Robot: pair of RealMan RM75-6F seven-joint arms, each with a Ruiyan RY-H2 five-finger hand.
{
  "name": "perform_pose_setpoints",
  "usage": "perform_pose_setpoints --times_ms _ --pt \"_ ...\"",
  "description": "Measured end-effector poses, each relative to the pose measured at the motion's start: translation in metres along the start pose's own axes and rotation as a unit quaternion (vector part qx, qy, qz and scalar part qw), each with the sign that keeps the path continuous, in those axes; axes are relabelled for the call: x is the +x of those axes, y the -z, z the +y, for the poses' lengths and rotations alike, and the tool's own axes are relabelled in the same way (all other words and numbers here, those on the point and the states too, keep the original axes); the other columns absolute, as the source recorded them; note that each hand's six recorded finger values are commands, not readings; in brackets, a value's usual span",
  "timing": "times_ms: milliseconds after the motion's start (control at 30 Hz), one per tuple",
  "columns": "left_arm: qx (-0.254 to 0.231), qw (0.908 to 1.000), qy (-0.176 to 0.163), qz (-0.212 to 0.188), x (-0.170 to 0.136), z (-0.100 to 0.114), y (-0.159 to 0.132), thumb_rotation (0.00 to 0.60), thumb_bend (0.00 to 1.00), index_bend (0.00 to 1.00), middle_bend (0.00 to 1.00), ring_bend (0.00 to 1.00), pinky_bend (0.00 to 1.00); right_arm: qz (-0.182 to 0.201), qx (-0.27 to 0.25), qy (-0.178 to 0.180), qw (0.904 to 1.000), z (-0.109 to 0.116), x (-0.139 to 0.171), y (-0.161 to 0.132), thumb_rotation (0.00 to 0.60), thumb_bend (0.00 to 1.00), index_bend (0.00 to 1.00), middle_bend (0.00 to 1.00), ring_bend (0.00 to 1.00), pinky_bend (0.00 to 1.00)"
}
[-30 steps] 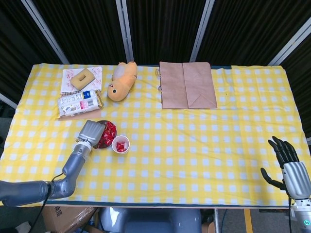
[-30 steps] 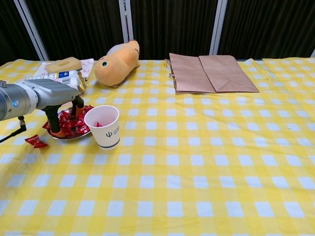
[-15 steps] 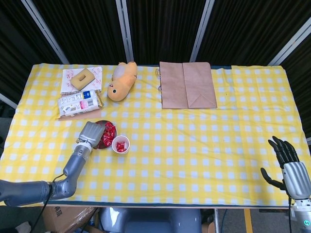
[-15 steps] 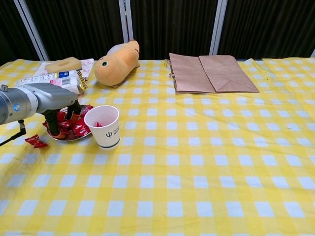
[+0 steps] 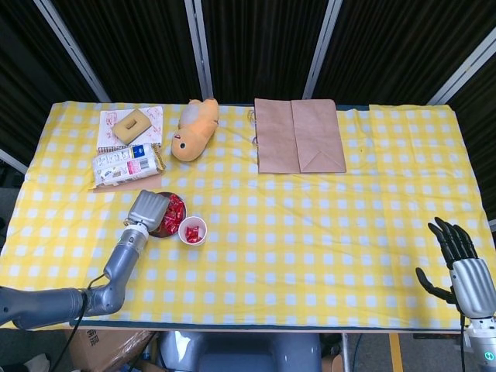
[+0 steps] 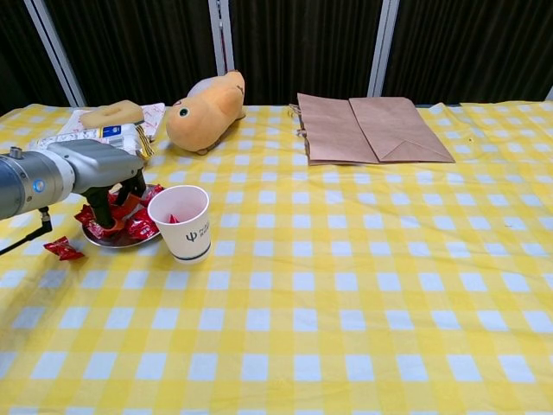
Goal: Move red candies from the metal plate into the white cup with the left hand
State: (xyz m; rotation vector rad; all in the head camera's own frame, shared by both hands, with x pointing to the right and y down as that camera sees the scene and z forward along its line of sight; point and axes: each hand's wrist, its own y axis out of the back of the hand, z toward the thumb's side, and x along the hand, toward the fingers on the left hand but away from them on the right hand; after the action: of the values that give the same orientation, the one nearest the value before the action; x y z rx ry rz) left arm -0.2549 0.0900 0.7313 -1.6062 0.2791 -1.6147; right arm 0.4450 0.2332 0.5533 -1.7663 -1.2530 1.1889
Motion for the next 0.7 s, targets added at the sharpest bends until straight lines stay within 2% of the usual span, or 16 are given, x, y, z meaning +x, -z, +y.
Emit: perform_pose_setpoints --times_ms 333,700 --pt "-0.009 0.9999 -0.012 0.004 -0.001 0.003 0.003 0.600 0.38 0.64 0.63 0.97 0.93 0.001 0.000 0.002 1.0000 0.001 0.000 0.000 0.600 0.42 0.00 0.00 0.00 0.00" --pt "-0.023 0.9989 -0.041 0.002 -0.009 0.028 0.010 0.600 0.38 0.63 0.63 0.97 0.93 0.000 0.000 0.002 1.0000 0.001 0.000 0.000 0.600 0.42 0.00 0.00 0.00 0.00"
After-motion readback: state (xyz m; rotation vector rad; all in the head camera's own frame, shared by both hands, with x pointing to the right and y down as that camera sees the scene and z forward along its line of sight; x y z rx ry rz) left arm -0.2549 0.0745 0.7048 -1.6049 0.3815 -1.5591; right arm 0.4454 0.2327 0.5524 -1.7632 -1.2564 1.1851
